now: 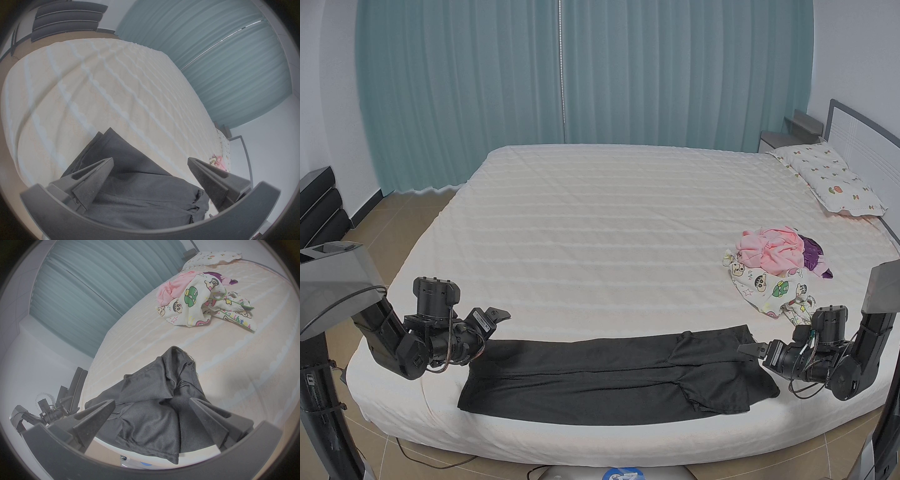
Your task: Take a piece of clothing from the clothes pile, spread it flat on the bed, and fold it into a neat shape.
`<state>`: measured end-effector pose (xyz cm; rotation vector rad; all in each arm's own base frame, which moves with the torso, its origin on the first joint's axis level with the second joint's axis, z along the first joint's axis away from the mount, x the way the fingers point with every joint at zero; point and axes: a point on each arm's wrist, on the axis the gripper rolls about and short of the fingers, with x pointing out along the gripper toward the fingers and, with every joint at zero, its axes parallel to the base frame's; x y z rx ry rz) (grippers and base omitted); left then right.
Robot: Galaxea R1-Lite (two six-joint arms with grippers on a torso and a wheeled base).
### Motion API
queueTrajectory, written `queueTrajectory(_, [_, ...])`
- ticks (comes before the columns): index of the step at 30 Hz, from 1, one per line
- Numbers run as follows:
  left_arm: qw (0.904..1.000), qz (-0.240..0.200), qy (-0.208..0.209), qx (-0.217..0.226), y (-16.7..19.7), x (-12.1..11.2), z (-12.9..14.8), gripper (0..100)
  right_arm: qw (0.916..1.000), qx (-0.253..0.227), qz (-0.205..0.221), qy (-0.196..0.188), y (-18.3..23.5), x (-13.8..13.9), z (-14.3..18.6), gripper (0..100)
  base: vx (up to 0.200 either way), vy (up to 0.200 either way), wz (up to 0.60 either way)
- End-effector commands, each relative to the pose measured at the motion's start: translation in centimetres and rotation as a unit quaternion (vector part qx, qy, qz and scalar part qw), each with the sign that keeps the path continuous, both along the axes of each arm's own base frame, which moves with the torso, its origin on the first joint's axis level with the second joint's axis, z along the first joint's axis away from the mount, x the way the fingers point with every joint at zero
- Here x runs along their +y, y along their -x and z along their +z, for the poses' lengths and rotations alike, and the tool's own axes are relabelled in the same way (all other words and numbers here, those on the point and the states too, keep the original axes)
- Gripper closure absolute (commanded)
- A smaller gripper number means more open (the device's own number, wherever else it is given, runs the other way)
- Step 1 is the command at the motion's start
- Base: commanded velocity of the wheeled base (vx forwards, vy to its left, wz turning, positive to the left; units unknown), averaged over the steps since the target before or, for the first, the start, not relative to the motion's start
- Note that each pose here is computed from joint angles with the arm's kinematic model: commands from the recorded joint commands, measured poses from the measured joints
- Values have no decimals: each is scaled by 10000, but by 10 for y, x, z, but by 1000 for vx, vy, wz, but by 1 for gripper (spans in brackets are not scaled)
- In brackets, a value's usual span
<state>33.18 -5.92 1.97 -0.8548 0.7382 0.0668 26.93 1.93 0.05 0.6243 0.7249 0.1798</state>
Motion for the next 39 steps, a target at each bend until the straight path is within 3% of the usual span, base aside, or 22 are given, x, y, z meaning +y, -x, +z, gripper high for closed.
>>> queueTrajectory(1, [9990, -39, -134, 424, 0, -5, -31, 0, 10000, 10, -4, -5, 0, 0, 0, 0, 0, 0, 0])
queueTrajectory(12, [9943, -5, -971, 440, 1, 8, -49, 0, 10000, 28, -46, -5, 1, -2, 0, 0, 0, 0, 0])
queueTrajectory(19, [9939, 134, -1092, 112, 3, 21, -44, 0, 10000, 43, -75, 0, 2, -3, -1, 0, 0, 0, 0])
queueTrajectory(24, [9927, 333, -1153, -134, 2, 46, -24, 0, 10000, 5, -82, -2, 4, -3, 0, 0, 0, 0, 0])
queueTrajectory(29, [9947, -343, -966, -28, 8, 55, -17, 0, 9999, -144, -54, 2, 7, -2, -1, 0, 0, 0, 0])
queueTrajectory(33, [9902, -1001, -955, 185, 13, 54, -22, 0, 9999, -121, -40, -1, 10, -2, -1, 0, 0, 0, 0])
queueTrajectory(39, [9818, -1455, -1175, 316, 10, 46, -40, 0, 9999, -129, -46, 3, 10, -2, -1, 0, 0, 0, 0])
